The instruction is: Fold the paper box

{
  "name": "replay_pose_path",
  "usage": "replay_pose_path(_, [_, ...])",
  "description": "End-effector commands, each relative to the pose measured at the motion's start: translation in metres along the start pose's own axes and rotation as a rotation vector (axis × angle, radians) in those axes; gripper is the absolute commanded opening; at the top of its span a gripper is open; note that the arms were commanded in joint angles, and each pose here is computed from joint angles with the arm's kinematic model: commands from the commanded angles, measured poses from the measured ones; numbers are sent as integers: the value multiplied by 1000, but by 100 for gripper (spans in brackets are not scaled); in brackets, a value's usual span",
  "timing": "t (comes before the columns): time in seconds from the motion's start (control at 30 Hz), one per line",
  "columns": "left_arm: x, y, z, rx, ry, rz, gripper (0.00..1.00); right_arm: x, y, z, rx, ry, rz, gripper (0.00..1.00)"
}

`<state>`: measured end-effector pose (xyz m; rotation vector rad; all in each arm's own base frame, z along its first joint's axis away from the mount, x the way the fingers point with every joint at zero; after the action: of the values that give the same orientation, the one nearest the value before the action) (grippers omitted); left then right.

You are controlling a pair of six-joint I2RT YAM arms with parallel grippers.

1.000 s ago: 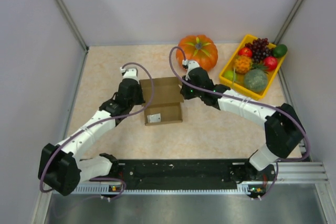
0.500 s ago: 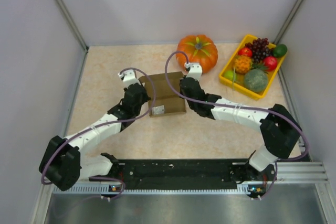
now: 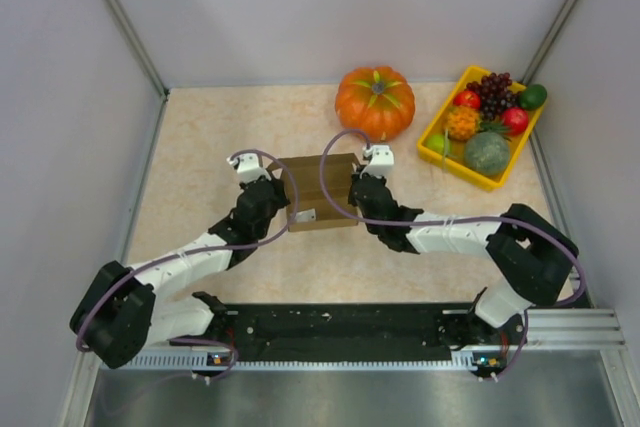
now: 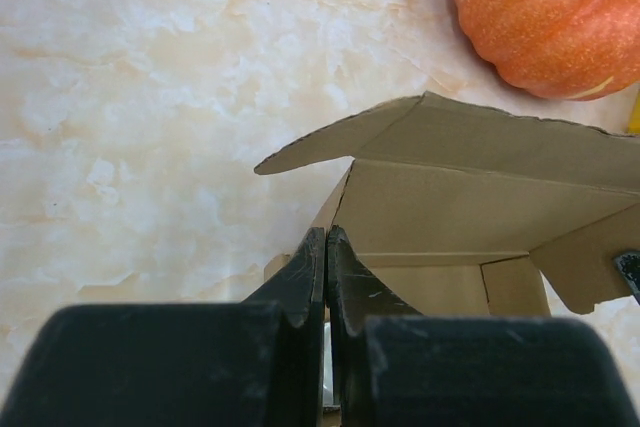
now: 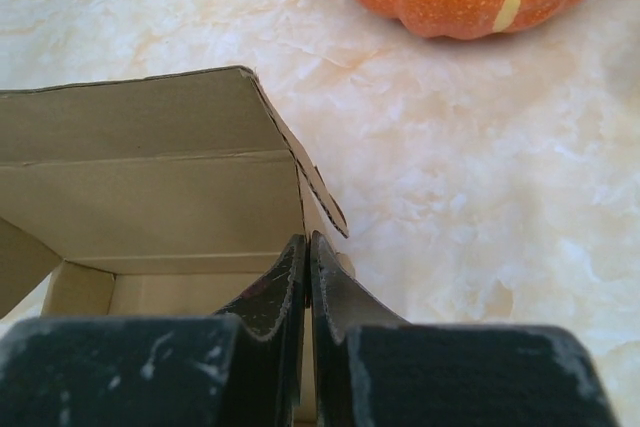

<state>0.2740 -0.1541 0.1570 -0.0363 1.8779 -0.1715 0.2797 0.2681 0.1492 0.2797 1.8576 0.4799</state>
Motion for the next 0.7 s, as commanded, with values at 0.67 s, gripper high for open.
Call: replay_pose_path(0.67, [65,-14,-29,60,117,-62,0,42,-27,-42,-93,9,-41,0])
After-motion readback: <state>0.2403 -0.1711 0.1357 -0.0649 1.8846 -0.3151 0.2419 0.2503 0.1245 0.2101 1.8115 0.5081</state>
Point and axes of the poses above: each gripper's point midway between its finger pads, its own z axis out along the fingers, its own y axis along the line the jaws close on, x = y × z, the point moved 6 cm from there along -z, back along the fingers, and after that the axes turned 15 degrees about z, right-handed, at the moved point
